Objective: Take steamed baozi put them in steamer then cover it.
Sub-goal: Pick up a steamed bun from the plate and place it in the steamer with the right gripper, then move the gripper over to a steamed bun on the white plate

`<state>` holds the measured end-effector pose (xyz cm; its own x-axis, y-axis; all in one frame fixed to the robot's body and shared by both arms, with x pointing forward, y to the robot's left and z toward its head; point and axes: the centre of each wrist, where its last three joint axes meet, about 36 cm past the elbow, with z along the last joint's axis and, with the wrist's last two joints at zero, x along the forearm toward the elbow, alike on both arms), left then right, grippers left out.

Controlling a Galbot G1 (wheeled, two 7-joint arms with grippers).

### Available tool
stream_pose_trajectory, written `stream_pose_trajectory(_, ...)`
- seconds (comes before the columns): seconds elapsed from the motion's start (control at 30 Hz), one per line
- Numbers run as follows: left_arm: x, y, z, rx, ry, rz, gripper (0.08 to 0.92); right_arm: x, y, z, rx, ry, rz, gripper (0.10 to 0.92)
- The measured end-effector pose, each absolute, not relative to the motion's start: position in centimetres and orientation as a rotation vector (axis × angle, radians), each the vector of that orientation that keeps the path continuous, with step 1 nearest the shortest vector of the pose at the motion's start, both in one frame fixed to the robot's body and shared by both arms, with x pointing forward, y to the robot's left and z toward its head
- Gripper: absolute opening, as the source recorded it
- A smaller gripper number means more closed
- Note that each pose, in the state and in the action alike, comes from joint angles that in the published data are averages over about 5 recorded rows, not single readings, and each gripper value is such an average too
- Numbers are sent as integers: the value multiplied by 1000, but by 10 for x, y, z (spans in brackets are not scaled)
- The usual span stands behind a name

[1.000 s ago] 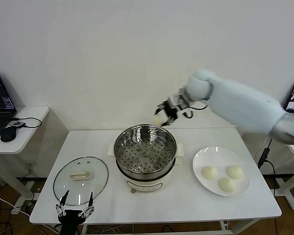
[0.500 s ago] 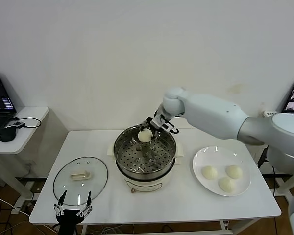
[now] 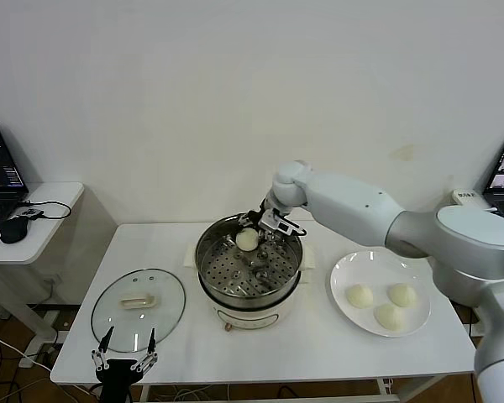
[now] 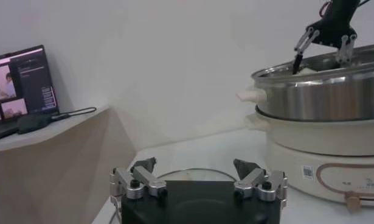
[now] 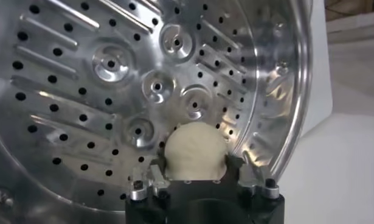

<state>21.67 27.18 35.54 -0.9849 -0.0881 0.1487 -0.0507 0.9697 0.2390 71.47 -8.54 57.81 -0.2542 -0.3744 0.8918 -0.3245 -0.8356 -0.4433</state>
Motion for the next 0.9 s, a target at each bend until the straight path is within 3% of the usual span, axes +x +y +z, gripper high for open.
stream_pose_trajectory(0.27,213,273,354,85,-2954,-363,823,695,-107,638,-1912,1172,-2372,823)
stream_pose_trajectory(0.5,212,273,356,65,-2957,-373,823,664,-162,676,-1917,1566,-2401,823)
stream_pose_trajectory(0.67,213,274,358,51,-2961,-386,823,637,-226,676,-1921,1820,-2392,823)
stream_pose_trajectory(0.9,213,275,357,29,-2955,-409,823,600,-311,638,-1934,2124,-2342,823)
